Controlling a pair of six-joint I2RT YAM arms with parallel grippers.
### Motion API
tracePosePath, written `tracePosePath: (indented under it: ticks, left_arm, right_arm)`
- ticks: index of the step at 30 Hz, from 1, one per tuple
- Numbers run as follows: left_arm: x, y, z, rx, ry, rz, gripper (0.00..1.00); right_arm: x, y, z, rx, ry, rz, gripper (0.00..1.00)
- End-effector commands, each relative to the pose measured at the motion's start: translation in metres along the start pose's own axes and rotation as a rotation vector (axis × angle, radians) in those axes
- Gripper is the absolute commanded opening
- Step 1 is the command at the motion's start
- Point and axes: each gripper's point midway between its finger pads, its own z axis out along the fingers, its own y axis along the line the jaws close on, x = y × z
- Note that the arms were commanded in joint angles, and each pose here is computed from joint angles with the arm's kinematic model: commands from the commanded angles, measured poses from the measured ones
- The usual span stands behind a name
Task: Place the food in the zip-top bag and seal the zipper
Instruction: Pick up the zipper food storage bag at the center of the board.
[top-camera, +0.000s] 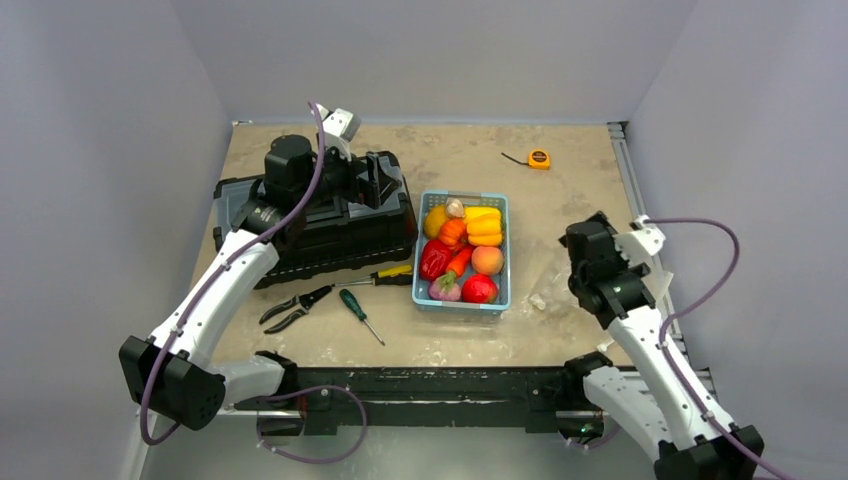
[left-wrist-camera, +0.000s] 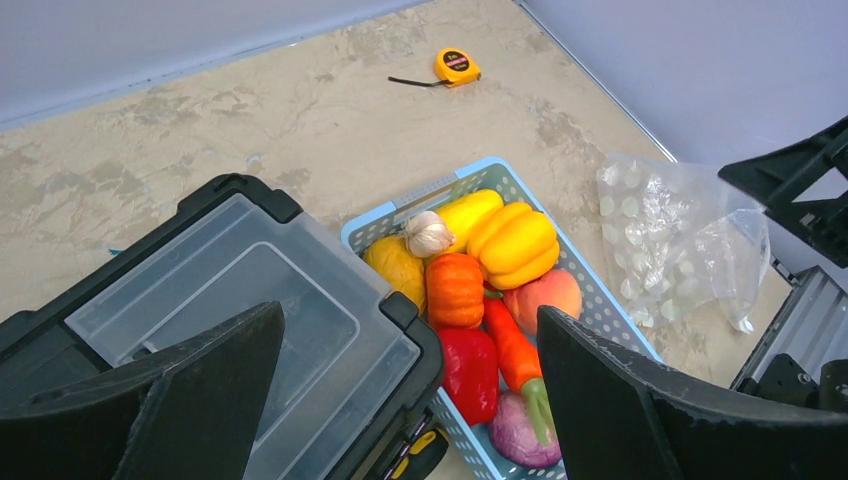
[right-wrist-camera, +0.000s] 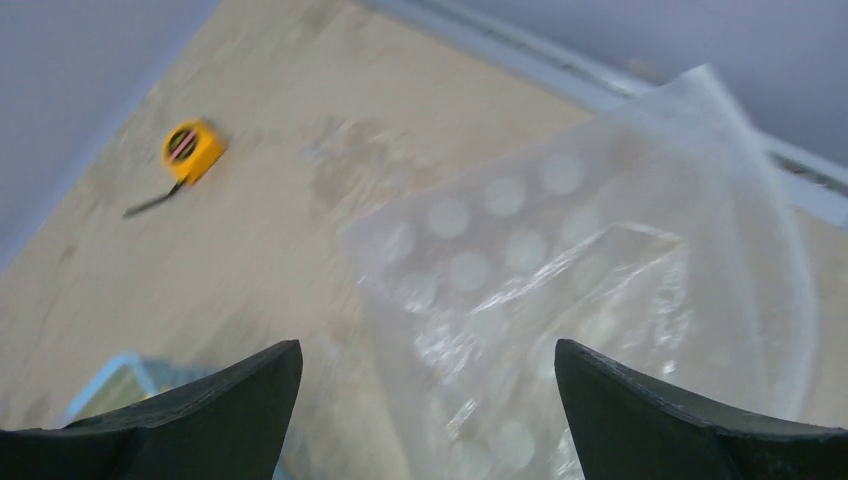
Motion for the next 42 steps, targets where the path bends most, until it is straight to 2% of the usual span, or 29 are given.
tracePosePath:
  ticks: [1, 5, 11, 14, 17, 20, 24, 27, 29, 30, 34, 37, 42]
  left_arm:
    - [-0.028, -0.013, -0.007, 0.039, -0.065, 0.004, 0.97]
    - [-0.028, -0.015, -0.007, 0.05, -0.063, -0.003, 0.97]
    - [-0.025, -0.016, -0.004, 0.062, -0.052, -0.012, 0.97]
    - [-0.024, -0.017, -0.003, 0.069, -0.047, -0.015, 0.97]
    - [-0.025, -0.018, -0.003, 0.076, -0.046, -0.018, 0.97]
    - [-0.025, -0.02, -0.003, 0.087, -0.044, -0.024, 0.97]
    - [-0.023, -0.022, 0.0, 0.098, -0.036, -0.031, 0.96]
    - [-0.021, -0.021, 0.002, 0.102, -0.029, -0.033, 0.96]
    - [-0.019, -0.022, 0.003, 0.108, -0.022, -0.038, 0.96]
    - [-0.018, -0.022, 0.004, 0.11, -0.02, -0.041, 0.96]
    - [-0.01, -0.032, 0.008, 0.129, 0.007, -0.027, 0.95]
    - [0.003, -0.052, 0.011, 0.17, 0.037, 0.025, 0.95]
    - [0.029, -0.1, 0.01, 0.264, 0.08, 0.059, 0.93]
  right_arm:
    - [-0.051, -0.066, 0.012, 0.304, -0.228, 0.176, 0.99]
    - [-0.046, -0.1, 0.029, 0.402, -0.252, 0.25, 0.99]
    - [-0.028, -0.137, 0.061, 0.487, -0.177, 0.3, 0.99]
    - [-0.023, -0.144, 0.078, 0.432, -0.117, 0.313, 0.99]
    - [-0.013, -0.115, 0.092, 0.245, -0.041, 0.231, 0.98]
    - [-0.001, -0.097, 0.098, 0.135, 0.024, 0.178, 0.86]
    - [0.007, -0.069, 0.1, -0.051, 0.072, 0.099, 0.56]
    - [0.004, -0.051, 0.091, -0.155, 0.077, 0.068, 0.2]
    - [0.003, -0.041, 0.082, -0.215, 0.089, 0.063, 0.03]
    - [0.004, -0.035, 0.077, -0.25, 0.099, 0.06, 0.0]
    - [0.009, -0.002, 0.049, -0.421, 0.149, 0.036, 0.0]
    - [0.014, 0.032, 0.024, -0.592, 0.174, -0.059, 0.0]
    - [0.001, 0.068, 0.001, -0.724, 0.048, -0.198, 0.0]
